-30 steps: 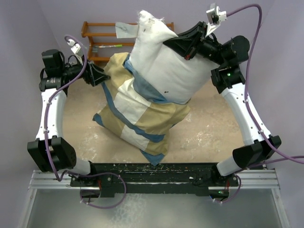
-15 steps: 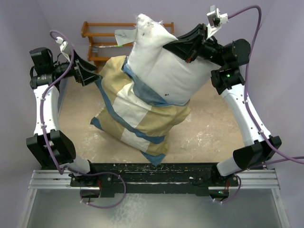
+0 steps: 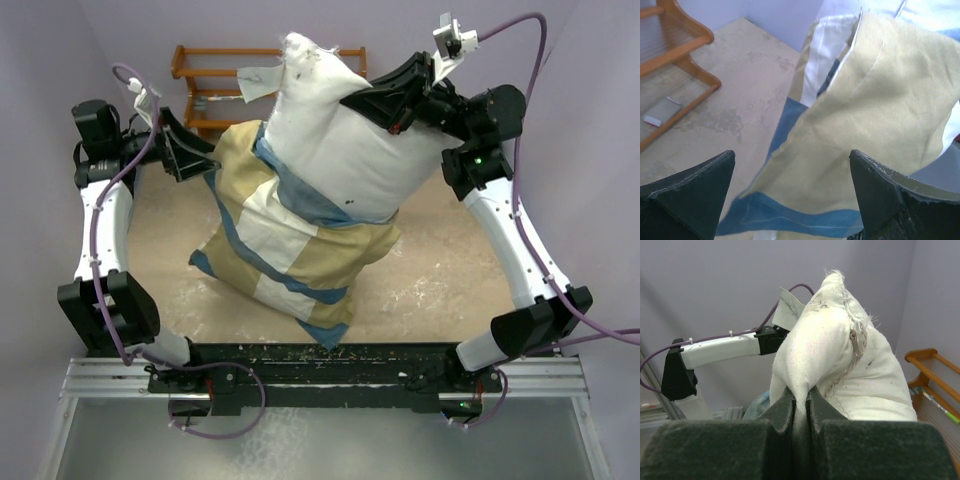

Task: Remove the pillowcase from the pillow
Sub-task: Remove the pillow from the pillowcase.

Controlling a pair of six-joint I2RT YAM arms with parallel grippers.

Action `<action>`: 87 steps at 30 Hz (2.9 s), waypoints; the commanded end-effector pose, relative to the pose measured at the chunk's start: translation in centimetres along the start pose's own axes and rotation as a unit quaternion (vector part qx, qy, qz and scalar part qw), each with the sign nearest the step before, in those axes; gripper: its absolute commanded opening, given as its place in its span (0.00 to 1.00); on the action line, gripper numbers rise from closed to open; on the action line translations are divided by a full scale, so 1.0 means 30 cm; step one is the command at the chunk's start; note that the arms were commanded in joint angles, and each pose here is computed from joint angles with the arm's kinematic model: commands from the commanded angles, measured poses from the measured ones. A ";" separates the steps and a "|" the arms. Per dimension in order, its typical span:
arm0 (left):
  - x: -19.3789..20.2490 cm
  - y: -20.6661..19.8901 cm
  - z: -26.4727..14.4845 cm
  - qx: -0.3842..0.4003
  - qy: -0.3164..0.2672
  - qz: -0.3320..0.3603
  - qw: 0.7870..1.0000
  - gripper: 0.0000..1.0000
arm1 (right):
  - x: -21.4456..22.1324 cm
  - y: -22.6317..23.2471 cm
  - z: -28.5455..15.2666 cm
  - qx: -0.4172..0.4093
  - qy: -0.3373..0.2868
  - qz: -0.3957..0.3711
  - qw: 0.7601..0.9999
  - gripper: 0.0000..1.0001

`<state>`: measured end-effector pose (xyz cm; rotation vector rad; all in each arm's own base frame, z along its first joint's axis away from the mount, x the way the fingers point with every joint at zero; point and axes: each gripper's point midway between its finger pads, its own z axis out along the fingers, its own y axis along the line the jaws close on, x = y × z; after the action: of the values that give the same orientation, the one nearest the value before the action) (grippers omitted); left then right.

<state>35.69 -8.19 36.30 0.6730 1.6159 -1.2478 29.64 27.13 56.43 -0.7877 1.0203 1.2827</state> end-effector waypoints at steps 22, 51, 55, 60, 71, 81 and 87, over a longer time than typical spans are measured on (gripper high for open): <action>0.053 -0.005 -0.100 -0.055 -0.013 0.087 0.995 0.00 | -0.339 0.050 -0.049 0.126 -0.122 -0.118 0.977 0.00; 0.742 0.263 -0.602 -0.350 0.323 0.121 0.871 0.81 | -0.628 -0.016 -0.285 0.193 -0.255 -0.134 0.938 0.00; 0.385 -0.005 -0.408 -0.220 0.201 0.156 0.942 1.00 | -0.549 -0.022 -0.176 0.143 -0.204 -0.117 0.961 0.00; -0.078 -0.270 -0.184 -0.121 0.075 0.208 0.968 1.00 | -0.373 -0.001 0.000 0.088 -0.125 -0.106 0.983 0.00; -0.286 -0.459 0.127 0.047 -0.031 0.196 0.979 1.00 | -0.103 -0.001 0.188 0.048 -0.048 -0.055 0.996 0.00; -0.353 -0.376 0.233 -0.027 -0.045 0.283 0.958 1.00 | -0.246 0.123 0.310 -0.012 -0.104 -0.058 0.993 0.00; -0.357 -0.344 0.203 -0.072 -0.051 0.289 0.953 1.00 | -0.190 0.144 0.333 -0.019 -0.085 -0.061 0.994 0.00</action>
<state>32.43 -17.35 48.90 0.9363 1.3030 -0.8658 33.08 36.64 59.43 -0.7216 1.0357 1.2500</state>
